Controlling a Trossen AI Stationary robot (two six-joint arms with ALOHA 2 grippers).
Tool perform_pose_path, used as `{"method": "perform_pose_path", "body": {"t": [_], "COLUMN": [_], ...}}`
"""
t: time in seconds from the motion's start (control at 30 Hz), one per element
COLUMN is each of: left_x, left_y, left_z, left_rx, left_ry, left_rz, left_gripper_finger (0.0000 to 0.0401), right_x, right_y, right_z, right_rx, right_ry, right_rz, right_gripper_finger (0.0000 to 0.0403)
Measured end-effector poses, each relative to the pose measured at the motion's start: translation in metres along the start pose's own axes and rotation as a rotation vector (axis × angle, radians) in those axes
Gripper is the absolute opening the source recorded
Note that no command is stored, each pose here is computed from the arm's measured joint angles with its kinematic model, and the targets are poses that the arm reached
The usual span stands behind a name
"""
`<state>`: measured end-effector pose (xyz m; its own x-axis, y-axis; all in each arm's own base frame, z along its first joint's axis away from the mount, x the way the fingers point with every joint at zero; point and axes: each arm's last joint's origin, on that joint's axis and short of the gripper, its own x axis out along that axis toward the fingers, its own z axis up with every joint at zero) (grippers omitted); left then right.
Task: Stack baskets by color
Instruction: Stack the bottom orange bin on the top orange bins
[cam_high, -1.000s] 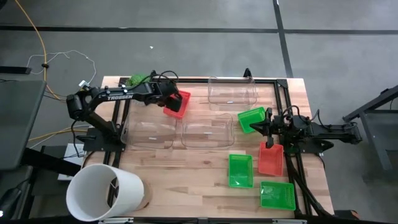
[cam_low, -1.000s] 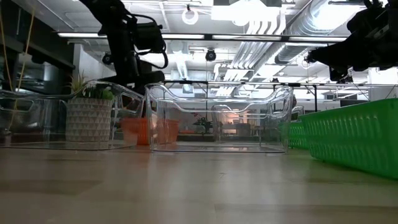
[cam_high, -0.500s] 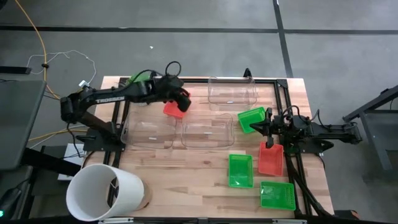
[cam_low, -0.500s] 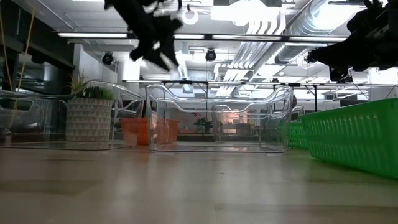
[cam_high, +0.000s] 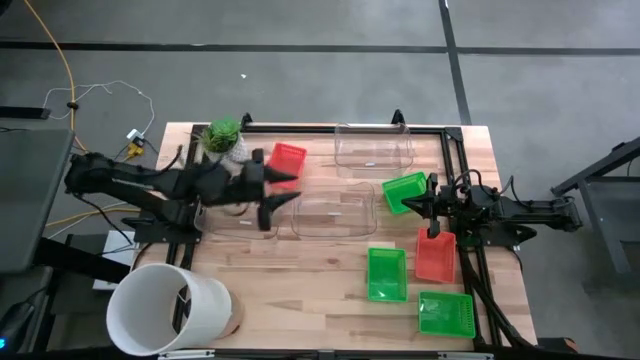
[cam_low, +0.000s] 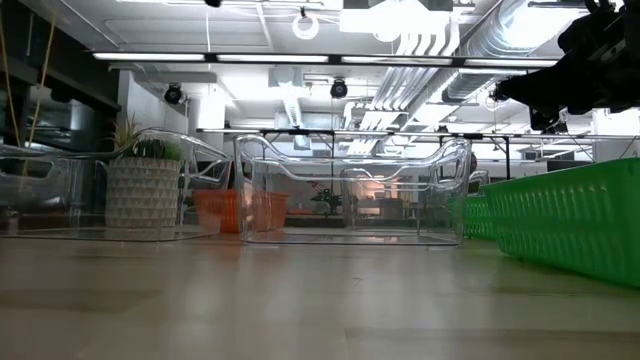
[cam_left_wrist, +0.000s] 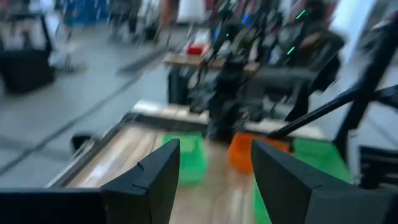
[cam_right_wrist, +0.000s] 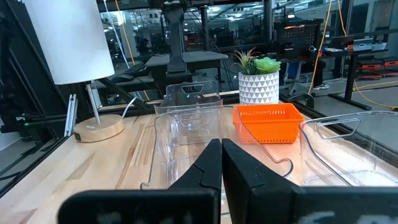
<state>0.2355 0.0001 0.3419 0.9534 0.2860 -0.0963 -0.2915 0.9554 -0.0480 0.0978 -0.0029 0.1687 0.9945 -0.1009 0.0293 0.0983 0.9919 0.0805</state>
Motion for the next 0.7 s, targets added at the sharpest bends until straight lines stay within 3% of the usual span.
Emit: {"method": "perform_pose_path", "body": {"t": [0.17,0.43,0.7], "left_x": [-0.029,-0.057,-0.070], "left_y": [-0.011,-0.001,0.008], "left_z": [-0.035,-0.096,-0.122], "left_rx": [0.038,0.015,-0.020], "left_ry": [-0.092,-0.125,-0.204], "left_rz": [-0.097,-0.117,-0.136], "left_gripper_finger": [0.0184,0.0184,0.0184], "right_x": [0.000,0.000,0.000], "right_y": [0.000,0.000,0.000], "right_z": [0.000,0.000,0.000], "right_rx": [0.000,0.000,0.000], "right_ry": [0.000,0.000,0.001], "right_rz": [0.000,0.000,0.000], "right_gripper_finger": [0.0000,0.0000,0.0000]}}
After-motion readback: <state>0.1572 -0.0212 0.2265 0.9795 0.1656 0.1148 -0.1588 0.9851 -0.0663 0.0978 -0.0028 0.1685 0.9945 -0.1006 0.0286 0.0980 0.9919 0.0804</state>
